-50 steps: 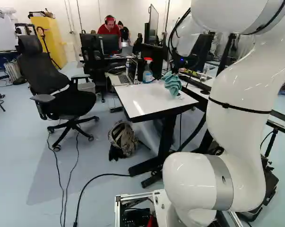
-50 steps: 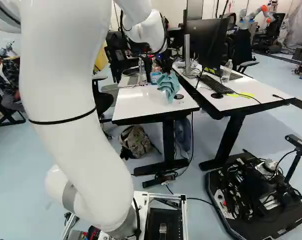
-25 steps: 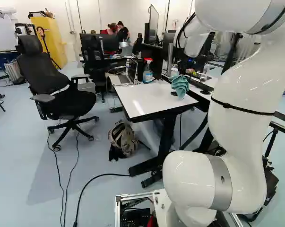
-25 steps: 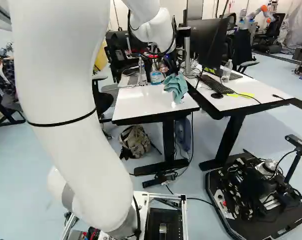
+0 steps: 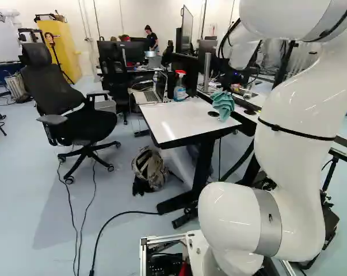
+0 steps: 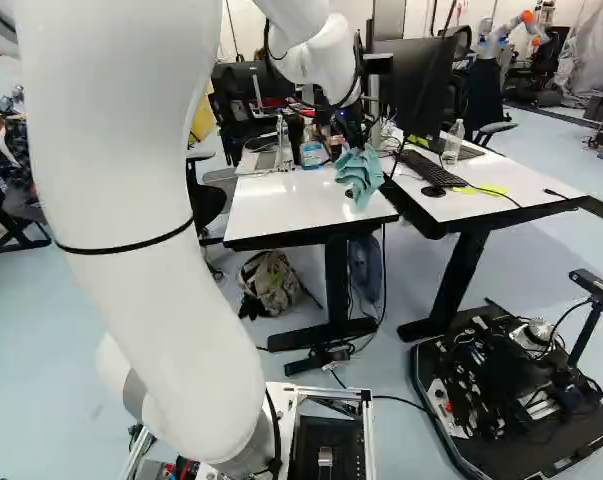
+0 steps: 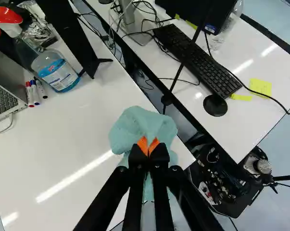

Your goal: Clean the table with the green towel

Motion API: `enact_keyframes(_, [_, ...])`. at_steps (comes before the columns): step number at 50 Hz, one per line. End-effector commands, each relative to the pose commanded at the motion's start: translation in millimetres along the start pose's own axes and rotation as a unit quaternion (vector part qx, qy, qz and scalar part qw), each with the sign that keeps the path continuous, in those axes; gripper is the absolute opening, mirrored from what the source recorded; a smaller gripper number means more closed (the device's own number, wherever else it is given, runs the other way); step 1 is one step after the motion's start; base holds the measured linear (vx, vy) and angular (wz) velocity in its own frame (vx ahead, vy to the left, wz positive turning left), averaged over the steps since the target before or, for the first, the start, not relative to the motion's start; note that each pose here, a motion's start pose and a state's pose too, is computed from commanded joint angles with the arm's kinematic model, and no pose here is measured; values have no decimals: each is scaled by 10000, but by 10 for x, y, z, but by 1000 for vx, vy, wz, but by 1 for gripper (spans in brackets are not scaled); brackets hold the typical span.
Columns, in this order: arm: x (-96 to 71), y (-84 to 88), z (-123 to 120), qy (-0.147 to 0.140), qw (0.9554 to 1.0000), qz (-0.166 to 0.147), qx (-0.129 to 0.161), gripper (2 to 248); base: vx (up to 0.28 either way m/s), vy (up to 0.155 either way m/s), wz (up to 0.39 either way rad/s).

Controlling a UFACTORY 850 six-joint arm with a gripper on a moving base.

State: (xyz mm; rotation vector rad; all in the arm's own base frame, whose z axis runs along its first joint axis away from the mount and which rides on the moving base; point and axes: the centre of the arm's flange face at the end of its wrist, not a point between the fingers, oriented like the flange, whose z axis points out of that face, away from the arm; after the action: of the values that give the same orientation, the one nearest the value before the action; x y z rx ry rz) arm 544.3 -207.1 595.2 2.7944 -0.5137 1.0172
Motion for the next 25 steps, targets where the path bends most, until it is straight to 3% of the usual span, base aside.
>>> enact_keyframes(25, [-115,0,275,-246,9997,0,0,22,0,0,0])
